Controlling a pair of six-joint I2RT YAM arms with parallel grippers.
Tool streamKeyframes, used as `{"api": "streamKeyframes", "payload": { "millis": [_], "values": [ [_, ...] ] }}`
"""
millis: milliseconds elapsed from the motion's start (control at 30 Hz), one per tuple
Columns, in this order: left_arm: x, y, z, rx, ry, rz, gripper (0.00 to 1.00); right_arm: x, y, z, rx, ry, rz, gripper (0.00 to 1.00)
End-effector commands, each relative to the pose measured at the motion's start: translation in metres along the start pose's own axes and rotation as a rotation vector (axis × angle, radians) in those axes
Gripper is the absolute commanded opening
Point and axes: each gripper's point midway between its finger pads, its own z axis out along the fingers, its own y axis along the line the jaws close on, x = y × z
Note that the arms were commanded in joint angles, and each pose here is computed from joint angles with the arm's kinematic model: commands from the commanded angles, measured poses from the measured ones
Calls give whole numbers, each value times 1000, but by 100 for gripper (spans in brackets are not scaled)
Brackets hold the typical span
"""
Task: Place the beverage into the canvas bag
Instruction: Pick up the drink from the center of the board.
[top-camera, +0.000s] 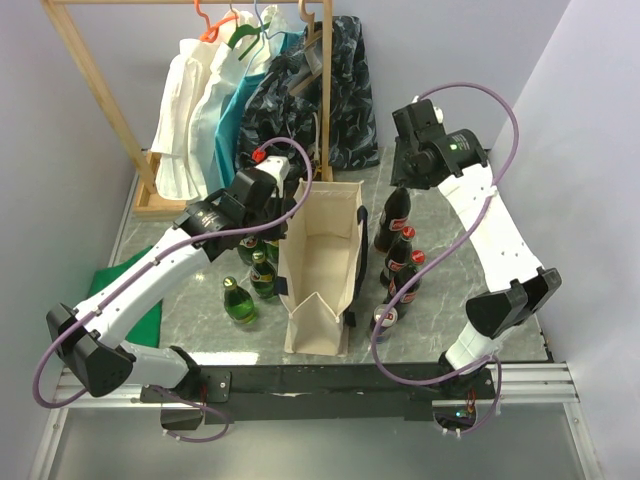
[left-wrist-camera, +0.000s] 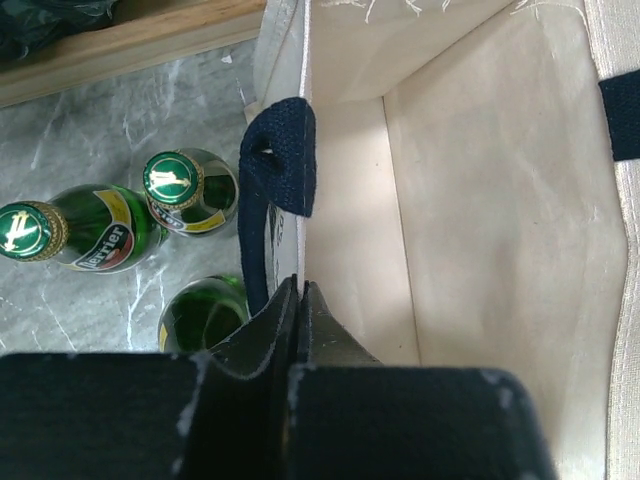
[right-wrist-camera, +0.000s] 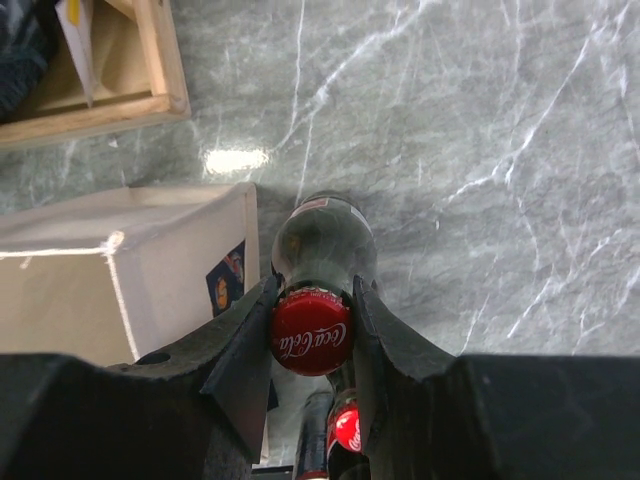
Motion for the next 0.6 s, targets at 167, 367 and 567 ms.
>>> {"api": "streamKeyframes", "payload": {
  "millis": [167,367,567],
  "values": [
    [-22,-9,-11,18,-70,-30,1,-87,-6,-76,-87,-340,97,0],
    [-16,-13,-6,35,-52,-61,1,-94,-7,-92,-111,-377,112,0],
    [-12,-17,-2,40,-51,-136,1,-100,-8,-109,-144,-414,135,0]
  ]
}}
